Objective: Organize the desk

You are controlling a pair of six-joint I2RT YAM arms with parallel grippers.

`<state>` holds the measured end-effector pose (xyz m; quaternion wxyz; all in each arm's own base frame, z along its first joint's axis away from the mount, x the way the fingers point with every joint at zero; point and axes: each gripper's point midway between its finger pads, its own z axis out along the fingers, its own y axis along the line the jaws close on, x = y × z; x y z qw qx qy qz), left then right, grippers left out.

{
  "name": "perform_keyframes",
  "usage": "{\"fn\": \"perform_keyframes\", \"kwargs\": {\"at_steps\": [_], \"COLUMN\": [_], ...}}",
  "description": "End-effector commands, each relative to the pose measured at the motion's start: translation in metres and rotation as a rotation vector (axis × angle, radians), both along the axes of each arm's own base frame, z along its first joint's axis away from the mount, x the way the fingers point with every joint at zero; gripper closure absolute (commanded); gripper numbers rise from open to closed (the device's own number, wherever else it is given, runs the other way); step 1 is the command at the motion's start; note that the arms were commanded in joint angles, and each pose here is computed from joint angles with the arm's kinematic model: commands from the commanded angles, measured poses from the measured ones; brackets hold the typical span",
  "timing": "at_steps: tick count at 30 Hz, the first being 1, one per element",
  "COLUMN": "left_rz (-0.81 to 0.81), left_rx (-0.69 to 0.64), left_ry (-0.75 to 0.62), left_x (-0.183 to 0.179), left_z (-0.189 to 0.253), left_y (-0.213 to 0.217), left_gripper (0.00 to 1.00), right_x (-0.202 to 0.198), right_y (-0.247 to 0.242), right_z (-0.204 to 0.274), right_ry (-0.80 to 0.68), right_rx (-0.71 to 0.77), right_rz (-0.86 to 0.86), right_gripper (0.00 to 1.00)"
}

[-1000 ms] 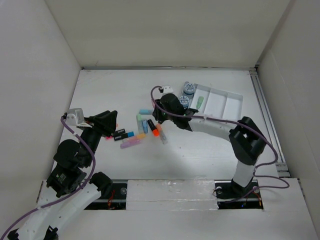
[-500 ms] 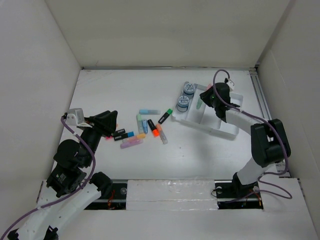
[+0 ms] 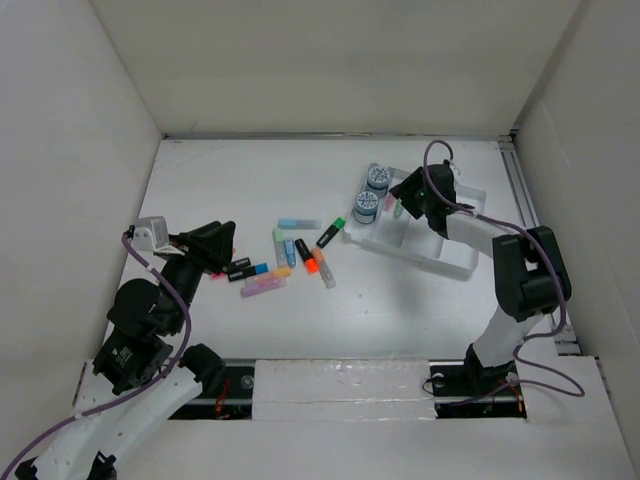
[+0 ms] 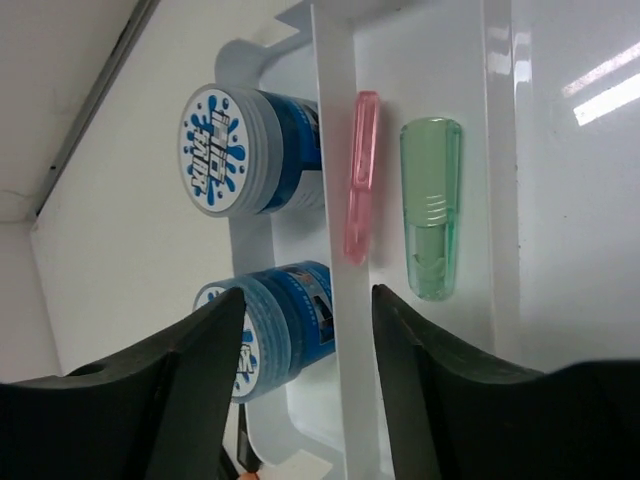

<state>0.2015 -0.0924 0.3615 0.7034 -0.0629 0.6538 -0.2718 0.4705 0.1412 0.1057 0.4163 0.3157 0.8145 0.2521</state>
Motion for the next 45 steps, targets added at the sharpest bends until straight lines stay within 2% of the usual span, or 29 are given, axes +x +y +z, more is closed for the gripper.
{"fn": "perform_keyframes", "kwargs": {"at_steps": [1,3,4,6,7,9,13,15,18,19,22,23,29,34,45], "left_rz": [-0.008,-0.008,-0.008,-0.004,-0.002,0.001,0.001,-0.001,0.000,0.003,0.014,0.028,0.107,0.102,0.085], "left_rx": [-0.004,-0.005,-0.004,-0.004,-0.004,-0.003,-0.003,-0.003,-0.004,-0.004,-0.008,-0.020,-0.072,-0.071,-0.062], "left_ry": [-0.029,-0.027,-0.026,-0.023,-0.022,-0.020,-0.021,-0.021,-0.019,-0.019,-0.016,-0.010,0.008,0.015,0.008], "left_x": [0.003,0.003,0.004,0.004,0.005,0.005,0.005,0.005,0.006,0.006,0.006,0.007,0.009,0.010,0.009], "left_z": [0.006,0.005,0.006,0.005,0.004,0.004,0.004,0.005,0.004,0.004,0.004,0.003,0.003,0.002,0.003], "left_y": [-0.004,-0.004,-0.004,-0.004,-0.004,-0.004,-0.004,-0.004,-0.004,-0.003,-0.002,0.001,0.015,0.013,0.011], "left_gripper": [0.66,0.66,0.66,0.66,0.66,0.66,0.66,0.66,0.66,0.66,0.66,0.65,0.61,0.60,0.60], "right_x": [0.003,-0.005,-0.009,-0.026,-0.034,-0.058,-0.083,-0.087,-0.100,-0.109,-0.107,-0.107,-0.107,-0.112,-0.118], "right_y": [0.017,0.044,0.057,0.104,0.120,0.167,0.223,0.232,0.255,0.266,0.272,0.276,0.284,0.293,0.296], "right_z": [0.043,0.051,0.051,0.054,0.054,0.044,0.028,0.016,0.004,-0.002,-0.006,-0.024,-0.038,-0.047,-0.067], "right_ry": [-0.111,-0.136,-0.140,-0.158,-0.165,-0.162,-0.152,-0.128,-0.119,-0.116,-0.121,-0.085,-0.070,-0.070,-0.053], "right_rx": [0.038,0.038,0.036,0.029,0.018,-0.018,-0.095,-0.143,-0.194,-0.209,-0.254,-0.299,-0.332,-0.356,-0.469], "right_rz": [0.032,0.087,0.114,0.214,0.248,0.344,0.415,0.416,0.459,0.486,0.466,0.461,0.456,0.477,0.461], "right_gripper": [0.43,0.60,0.81,0.98,1.00,1.00,0.90,0.88,0.79,0.71,0.63,0.63,0.63,0.58,0.59]}}
